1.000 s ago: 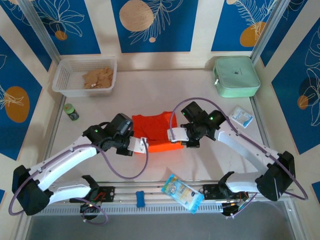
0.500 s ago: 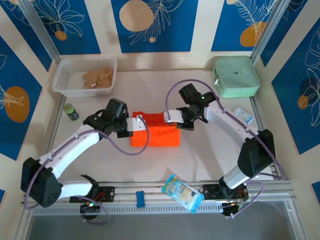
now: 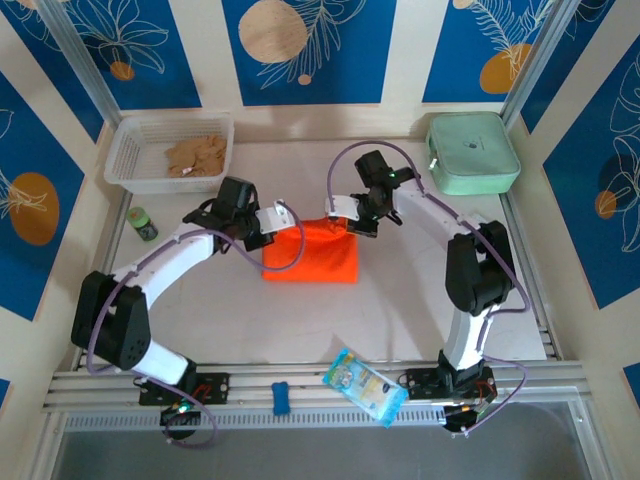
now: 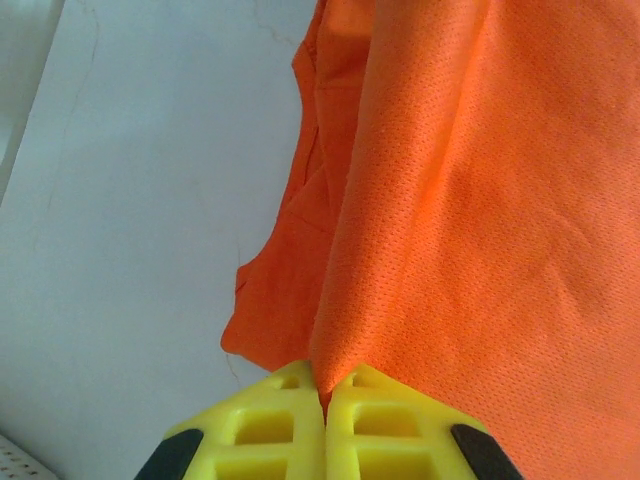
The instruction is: Fold and stack the t-shirts
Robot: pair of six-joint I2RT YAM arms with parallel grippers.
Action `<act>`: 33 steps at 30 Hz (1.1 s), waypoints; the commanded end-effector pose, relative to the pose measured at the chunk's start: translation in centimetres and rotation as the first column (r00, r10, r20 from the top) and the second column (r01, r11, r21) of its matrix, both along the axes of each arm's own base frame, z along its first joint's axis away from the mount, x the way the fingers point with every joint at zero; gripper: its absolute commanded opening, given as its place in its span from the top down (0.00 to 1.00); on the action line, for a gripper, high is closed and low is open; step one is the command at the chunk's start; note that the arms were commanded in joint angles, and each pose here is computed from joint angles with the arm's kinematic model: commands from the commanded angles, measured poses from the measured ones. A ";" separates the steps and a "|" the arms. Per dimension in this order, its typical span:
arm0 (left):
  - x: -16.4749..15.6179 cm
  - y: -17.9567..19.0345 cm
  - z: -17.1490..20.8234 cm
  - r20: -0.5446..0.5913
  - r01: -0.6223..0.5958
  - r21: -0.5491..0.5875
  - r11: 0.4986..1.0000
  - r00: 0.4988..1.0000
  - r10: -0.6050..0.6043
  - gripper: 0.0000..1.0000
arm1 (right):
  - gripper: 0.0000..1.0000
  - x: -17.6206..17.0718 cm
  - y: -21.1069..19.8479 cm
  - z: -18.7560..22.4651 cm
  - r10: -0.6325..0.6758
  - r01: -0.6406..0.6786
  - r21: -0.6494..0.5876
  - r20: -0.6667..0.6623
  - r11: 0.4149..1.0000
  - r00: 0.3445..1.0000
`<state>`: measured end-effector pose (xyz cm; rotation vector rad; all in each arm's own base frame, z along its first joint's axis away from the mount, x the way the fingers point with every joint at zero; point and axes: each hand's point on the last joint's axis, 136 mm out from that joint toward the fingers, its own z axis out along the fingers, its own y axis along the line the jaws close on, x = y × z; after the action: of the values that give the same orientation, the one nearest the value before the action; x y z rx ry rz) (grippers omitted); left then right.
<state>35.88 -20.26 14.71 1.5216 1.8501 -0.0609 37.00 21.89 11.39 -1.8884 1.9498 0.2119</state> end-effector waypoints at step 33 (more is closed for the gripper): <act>10.7 3.5 -3.3 0.224 -0.340 -0.122 0.933 0.906 0.359 0.32 | 0.17 11.1 1.7 0.5 -0.377 0.341 0.288 0.076 0.895 0.923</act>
<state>45.18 -17.68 7.88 1.1624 1.9257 0.1467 46.95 22.93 6.15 -1.4153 2.1087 0.1789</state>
